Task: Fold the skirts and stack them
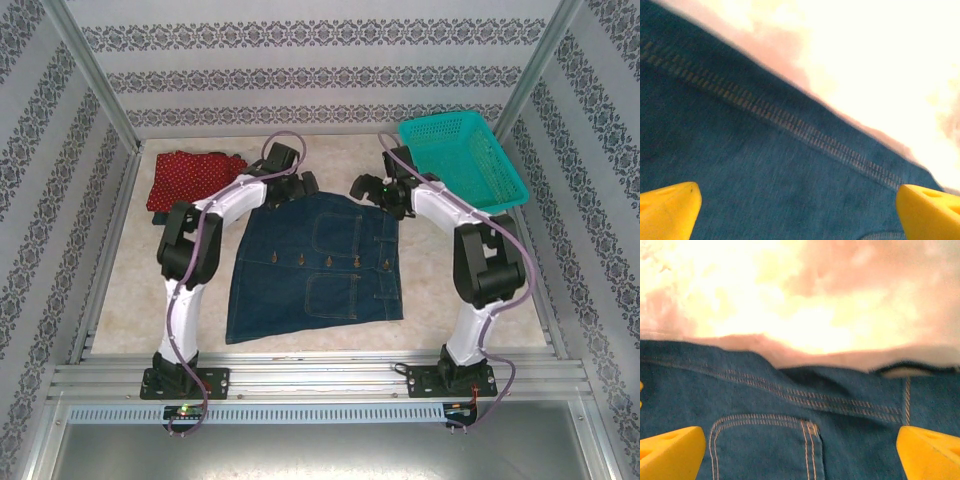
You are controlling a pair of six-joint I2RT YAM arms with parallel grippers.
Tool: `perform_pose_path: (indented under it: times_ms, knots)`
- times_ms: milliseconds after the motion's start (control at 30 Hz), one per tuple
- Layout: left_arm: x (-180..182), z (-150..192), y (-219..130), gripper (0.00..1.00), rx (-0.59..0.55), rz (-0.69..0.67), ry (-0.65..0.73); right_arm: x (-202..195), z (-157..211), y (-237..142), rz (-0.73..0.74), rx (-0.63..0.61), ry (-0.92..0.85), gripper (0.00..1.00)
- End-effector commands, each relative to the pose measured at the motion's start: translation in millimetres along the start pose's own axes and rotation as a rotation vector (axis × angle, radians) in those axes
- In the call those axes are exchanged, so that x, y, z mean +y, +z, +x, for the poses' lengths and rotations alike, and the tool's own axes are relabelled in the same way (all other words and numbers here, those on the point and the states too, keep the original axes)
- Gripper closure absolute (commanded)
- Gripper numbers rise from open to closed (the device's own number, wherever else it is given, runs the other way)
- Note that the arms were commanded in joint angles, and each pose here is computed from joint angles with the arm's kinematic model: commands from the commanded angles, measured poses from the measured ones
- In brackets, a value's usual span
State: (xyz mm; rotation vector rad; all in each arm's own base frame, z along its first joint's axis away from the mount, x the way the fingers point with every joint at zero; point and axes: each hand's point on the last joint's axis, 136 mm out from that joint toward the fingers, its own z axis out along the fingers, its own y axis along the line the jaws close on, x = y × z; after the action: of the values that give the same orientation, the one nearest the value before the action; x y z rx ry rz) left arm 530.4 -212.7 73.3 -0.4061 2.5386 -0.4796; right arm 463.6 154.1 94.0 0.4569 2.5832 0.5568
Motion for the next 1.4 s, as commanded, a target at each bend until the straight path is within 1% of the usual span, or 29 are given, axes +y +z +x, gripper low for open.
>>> perform_pose_path:
  times_ms: [0, 67, 133, 200, 300, 400, 467, 533, 600, 667, 833, 900, 1000, 1067, 1100, 1200, 1267, 1367]
  knots:
    - [-6, -30, 8, 0.00, -0.031, 0.019, 0.032, -5, -4, 20, 0.033, 0.034, -0.011, 0.02]
    - [0, -33, 21, 0.00, -0.033, -0.010, 0.017, -9, -5, 33, 0.034, 0.045, 0.029, 0.02]
    - [29, -25, 32, 0.00, 0.001, -0.135, -0.052, -15, -1, 43, 0.035, 0.066, 0.080, 0.02]
    - [53, -10, 45, 0.00, 0.065, -0.181, -0.135, -29, 4, 50, 0.073, 0.065, 0.113, 0.02]
    - [84, 11, 60, 0.00, 0.112, -0.233, -0.205, -54, 6, 55, 0.122, 0.063, 0.163, 0.02]
    - [114, 22, 59, 0.00, 0.140, -0.314, -0.240, -69, 6, 60, 0.073, 0.085, 0.258, 0.02]
    - [123, 24, 57, 0.00, 0.135, -0.332, -0.252, -70, 3, 63, 0.055, 0.088, 0.276, 0.02]
    - [124, 20, 60, 0.00, 0.127, -0.321, -0.255, -60, 0, 70, 0.027, 0.107, 0.266, 0.02]
    - [117, 13, 67, 0.00, 0.127, -0.300, -0.244, -45, -7, 78, 0.004, 0.115, 0.254, 0.02]
    - [107, -3, 73, 0.00, 0.110, -0.282, -0.227, -32, -18, 86, -0.004, 0.097, 0.245, 0.02]
    - [82, -49, 89, 0.00, 0.044, -0.222, -0.164, -14, -63, 95, 0.008, -0.024, 0.270, 0.02]
    - [70, -68, 92, 0.00, 0.006, -0.173, -0.143, -7, -80, 92, 0.009, -0.072, 0.276, 0.02]
    - [38, -99, 87, 0.00, -0.054, -0.010, -0.122, 15, -103, 75, -0.033, -0.126, 0.250, 0.02]
    - [7, -118, 66, 0.00, -0.090, 0.112, -0.092, 33, -116, 53, -0.067, -0.167, 0.210, 0.02]
    - [-9, -127, 50, 0.00, -0.106, 0.167, -0.070, 43, -121, 38, -0.085, -0.193, 0.187, 0.02]
    - [-47, -140, -4, 0.00, -0.133, 0.267, -0.014, 67, -123, -10, -0.125, -0.259, 0.114, 0.02]
    - [-63, -139, -35, 0.00, -0.141, 0.282, 0.030, 80, -117, -39, -0.159, -0.300, 0.058, 0.02]
    - [-73, -124, -69, 0.00, -0.131, 0.264, 0.068, 80, -95, -67, -0.159, -0.310, 0.037, 0.02]
